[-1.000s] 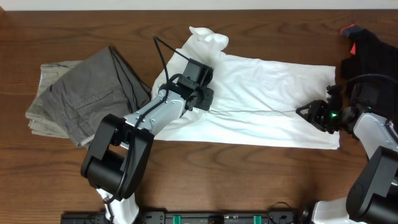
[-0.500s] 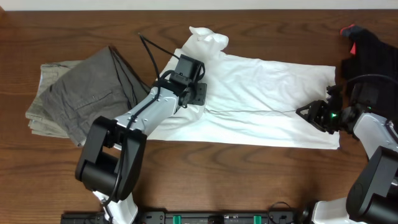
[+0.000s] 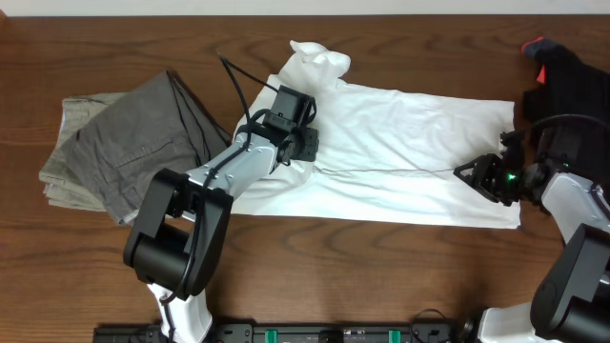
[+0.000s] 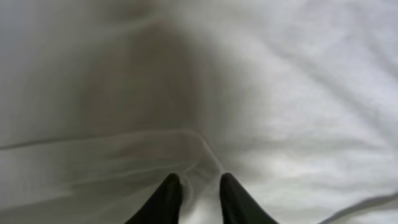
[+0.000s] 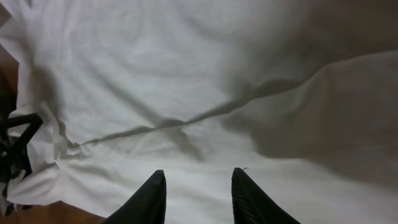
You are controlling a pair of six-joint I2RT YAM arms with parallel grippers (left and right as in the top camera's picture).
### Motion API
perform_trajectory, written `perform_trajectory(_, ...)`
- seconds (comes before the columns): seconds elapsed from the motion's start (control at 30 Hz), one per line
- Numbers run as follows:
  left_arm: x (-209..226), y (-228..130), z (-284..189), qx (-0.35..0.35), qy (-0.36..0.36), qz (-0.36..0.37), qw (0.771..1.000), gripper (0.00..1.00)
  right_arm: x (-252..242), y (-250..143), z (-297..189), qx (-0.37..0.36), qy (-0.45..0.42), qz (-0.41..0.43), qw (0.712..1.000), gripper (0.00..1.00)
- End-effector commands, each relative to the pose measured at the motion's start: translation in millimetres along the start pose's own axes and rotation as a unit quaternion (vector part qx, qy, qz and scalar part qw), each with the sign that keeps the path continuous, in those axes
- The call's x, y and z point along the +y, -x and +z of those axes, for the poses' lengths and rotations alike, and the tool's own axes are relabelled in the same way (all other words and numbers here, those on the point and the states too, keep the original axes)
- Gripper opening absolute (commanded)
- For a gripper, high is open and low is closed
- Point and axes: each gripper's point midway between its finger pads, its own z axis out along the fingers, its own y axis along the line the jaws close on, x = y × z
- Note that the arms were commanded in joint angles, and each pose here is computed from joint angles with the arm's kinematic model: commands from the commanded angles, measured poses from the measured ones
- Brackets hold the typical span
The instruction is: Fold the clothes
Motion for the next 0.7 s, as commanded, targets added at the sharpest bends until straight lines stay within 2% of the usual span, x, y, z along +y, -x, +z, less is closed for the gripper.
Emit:
perform_trajectory(0.0, -5.0, 4.6, 4.3, -0.003, -0.009, 0.001, 1.000, 0.22, 5.0, 1.3, -2.0, -0.003, 0.002, -0.015, 1.000, 0.33)
perform_trajectory(0.2, -34.2, -5.0, 13.0, 0.011, -0.061, 0.017, 0.998, 0.22, 4.8, -0.8, -2.1, 0.001, 0.001, -0.012, 1.000, 0.32)
perform_trajectory(0.47, -62.0, -9.4, 4.8, 0.013, -0.076, 0.042, 0.996, 0.24, 4.3, -2.7, -2.1, 0.004, 0.000, -0.010, 1.000, 0.33)
perform_trajectory(0.5, -63.9, -4.7, -3.1, 0.008, -0.076, 0.043, 0.996, 0.31, 2.2, -2.3, -2.1, 0.004, -0.006, -0.011, 1.000, 0.33)
perform_trajectory(0.67, -56.3, 25.9, -61.5, -0.028, -0.050, 0.038, 0.998, 0.50, -10.0, 0.0, -3.3, -0.002, -0.039, -0.010, 0.999, 0.42)
